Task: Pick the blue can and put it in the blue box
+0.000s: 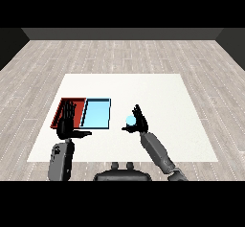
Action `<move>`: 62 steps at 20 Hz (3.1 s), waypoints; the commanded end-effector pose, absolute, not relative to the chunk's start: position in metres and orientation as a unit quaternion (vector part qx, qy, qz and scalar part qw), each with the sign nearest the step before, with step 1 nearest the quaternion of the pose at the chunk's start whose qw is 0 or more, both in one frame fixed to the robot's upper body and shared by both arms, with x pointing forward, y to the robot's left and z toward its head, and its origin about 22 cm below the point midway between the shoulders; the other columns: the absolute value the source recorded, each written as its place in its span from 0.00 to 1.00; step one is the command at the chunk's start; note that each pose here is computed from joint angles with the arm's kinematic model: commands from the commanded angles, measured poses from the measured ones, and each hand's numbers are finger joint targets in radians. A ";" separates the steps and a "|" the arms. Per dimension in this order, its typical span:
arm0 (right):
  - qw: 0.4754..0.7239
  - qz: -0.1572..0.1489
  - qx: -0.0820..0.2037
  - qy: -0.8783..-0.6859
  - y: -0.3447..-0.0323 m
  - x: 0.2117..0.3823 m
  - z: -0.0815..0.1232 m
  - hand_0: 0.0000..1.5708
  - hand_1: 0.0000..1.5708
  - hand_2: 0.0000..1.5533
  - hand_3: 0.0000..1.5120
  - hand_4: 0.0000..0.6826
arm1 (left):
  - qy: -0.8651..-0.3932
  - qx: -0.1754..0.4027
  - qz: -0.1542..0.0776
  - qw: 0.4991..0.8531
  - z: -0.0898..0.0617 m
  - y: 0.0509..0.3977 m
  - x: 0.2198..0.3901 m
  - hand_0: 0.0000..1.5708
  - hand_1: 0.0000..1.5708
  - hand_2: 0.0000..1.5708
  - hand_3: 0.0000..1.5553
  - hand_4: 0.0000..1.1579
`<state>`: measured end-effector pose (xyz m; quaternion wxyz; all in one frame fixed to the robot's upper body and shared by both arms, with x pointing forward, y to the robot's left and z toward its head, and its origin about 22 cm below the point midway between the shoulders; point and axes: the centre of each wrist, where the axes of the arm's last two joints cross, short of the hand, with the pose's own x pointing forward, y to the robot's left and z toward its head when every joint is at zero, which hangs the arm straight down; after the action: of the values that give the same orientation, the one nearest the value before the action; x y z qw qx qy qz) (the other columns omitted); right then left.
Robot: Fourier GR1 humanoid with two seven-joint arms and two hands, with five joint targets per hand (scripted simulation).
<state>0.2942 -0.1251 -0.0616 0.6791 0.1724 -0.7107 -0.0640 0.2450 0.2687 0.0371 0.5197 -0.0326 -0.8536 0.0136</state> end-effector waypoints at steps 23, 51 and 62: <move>0.653 -0.006 -0.022 -0.757 -0.122 0.317 0.005 0.93 0.93 0.93 0.93 0.92 | -0.839 -0.060 -0.020 0.541 0.027 0.245 0.250 0.00 0.00 0.00 0.00 0.00; 0.589 0.082 -0.036 -0.803 -0.147 0.291 0.067 0.93 0.93 0.94 0.93 0.89 | -0.759 -0.150 -0.076 0.628 0.003 0.132 0.274 0.00 0.00 0.00 0.00 0.00; 0.564 0.090 -0.018 -0.820 -0.146 0.303 0.071 0.95 0.95 0.95 0.93 0.89 | -0.754 -0.147 -0.056 0.638 -0.003 0.100 0.272 0.00 0.00 0.00 0.00 0.00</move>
<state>0.3037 -0.1297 0.0730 0.5765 -0.0235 -0.8119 0.0890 0.2764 0.1165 -0.0049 0.6338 -0.1448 -0.7571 -0.0646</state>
